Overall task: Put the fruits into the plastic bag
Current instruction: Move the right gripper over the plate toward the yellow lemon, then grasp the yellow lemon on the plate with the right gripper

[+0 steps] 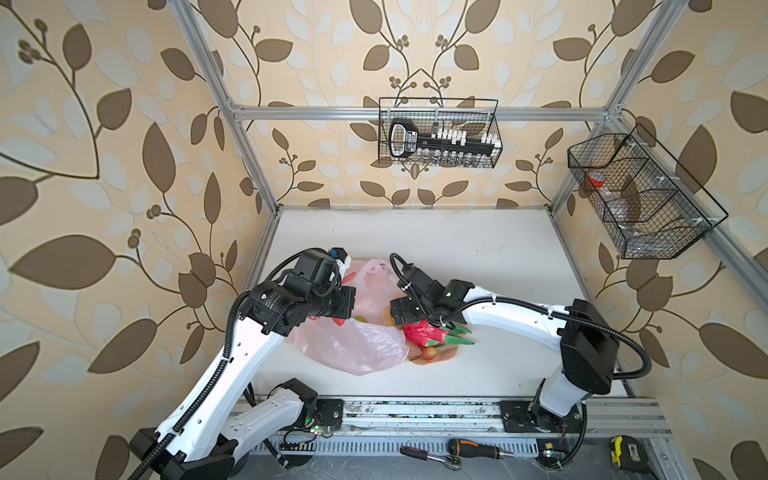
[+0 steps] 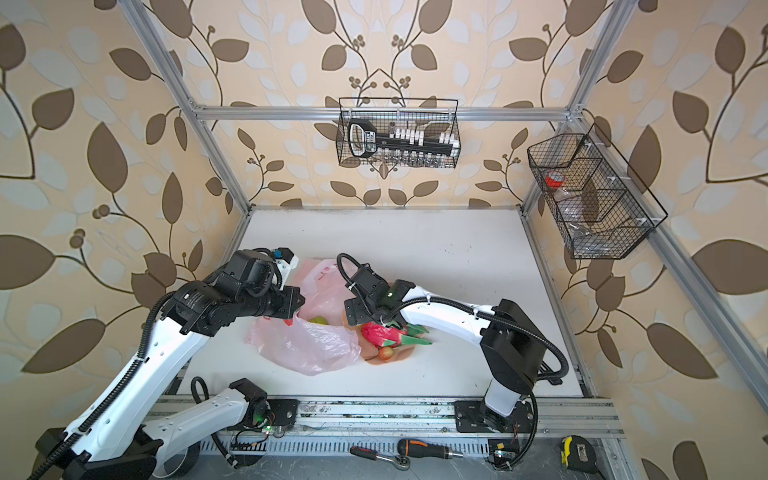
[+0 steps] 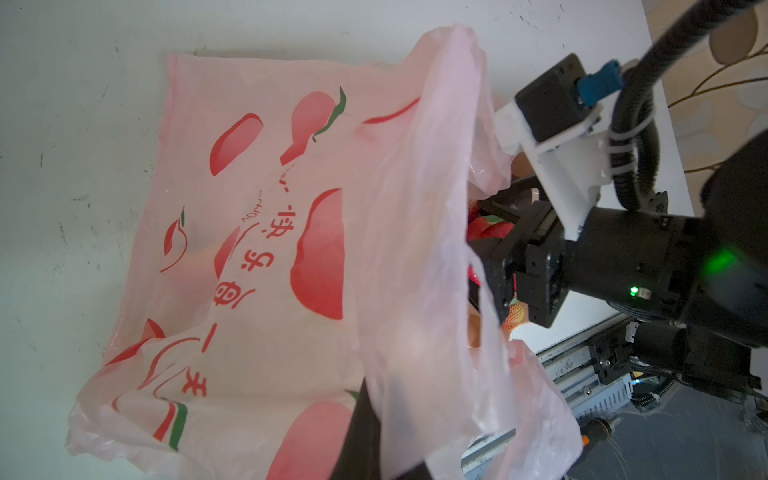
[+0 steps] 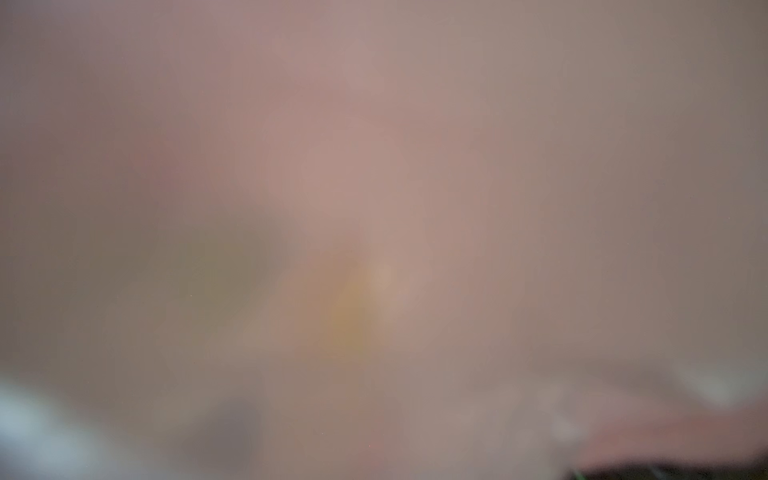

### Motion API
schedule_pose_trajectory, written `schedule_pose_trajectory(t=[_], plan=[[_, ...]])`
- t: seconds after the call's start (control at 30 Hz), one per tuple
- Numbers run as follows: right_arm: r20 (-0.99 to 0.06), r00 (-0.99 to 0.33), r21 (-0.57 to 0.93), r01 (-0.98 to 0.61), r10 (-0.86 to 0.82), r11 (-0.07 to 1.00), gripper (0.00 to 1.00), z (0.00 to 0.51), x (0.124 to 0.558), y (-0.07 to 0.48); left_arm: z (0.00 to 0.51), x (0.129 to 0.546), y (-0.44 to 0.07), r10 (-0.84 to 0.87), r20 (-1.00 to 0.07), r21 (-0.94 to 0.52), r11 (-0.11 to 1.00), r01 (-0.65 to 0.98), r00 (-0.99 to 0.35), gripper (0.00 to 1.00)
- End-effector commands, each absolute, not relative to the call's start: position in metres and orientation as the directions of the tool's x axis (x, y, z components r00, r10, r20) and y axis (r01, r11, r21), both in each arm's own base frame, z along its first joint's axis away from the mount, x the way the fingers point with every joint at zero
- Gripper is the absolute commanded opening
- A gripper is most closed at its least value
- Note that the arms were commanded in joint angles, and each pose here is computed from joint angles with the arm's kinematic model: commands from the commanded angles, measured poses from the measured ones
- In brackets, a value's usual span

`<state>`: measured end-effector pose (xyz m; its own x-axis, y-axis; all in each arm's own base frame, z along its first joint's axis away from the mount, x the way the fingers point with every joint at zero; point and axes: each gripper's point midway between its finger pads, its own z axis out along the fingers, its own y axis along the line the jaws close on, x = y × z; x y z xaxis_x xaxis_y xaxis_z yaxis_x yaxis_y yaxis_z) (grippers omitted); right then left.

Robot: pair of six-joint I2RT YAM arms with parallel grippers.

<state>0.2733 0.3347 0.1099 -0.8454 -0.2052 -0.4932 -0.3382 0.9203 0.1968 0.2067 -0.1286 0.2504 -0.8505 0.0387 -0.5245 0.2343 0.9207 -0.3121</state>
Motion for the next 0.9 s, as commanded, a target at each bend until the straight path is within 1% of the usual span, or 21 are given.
schedule_pose_trajectory(t=[0.0, 0.27, 0.4, 0.5, 0.73, 0.87], plan=[[-0.481, -0.839, 0.170, -0.374, -0.254, 0.912, 0.94, 0.105, 0.278, 0.339, 0.266, 0.208, -0.130, 0.026, -0.552, -0.327, 0.913, 0.245, -0.833, 0.00], [-0.442, -0.848, 0.141, -0.386, -0.291, 0.912, 0.91, 0.081, 0.280, 0.342, 0.267, 0.209, -0.130, 0.027, -0.554, -0.326, 0.913, 0.247, -0.832, 0.00], [-0.438, -0.847, 0.129, -0.390, -0.300, 0.912, 0.88, 0.076, 0.281, 0.341, 0.266, 0.208, -0.130, 0.027, -0.552, -0.328, 0.912, 0.247, -0.833, 0.00], [-0.433, -0.848, 0.122, -0.391, -0.305, 0.912, 0.82, 0.073, 0.280, 0.340, 0.265, 0.209, -0.131, 0.027, -0.552, -0.330, 0.911, 0.248, -0.834, 0.00], [-0.453, -0.843, 0.138, -0.389, -0.291, 0.911, 0.59, 0.082, 0.281, 0.342, 0.265, 0.208, -0.130, 0.028, -0.551, -0.326, 0.913, 0.246, -0.834, 0.00], [-0.472, -0.839, 0.152, -0.381, -0.272, 0.912, 0.53, 0.093, 0.282, 0.341, 0.264, 0.208, -0.130, 0.030, -0.549, -0.325, 0.913, 0.246, -0.836, 0.00]])
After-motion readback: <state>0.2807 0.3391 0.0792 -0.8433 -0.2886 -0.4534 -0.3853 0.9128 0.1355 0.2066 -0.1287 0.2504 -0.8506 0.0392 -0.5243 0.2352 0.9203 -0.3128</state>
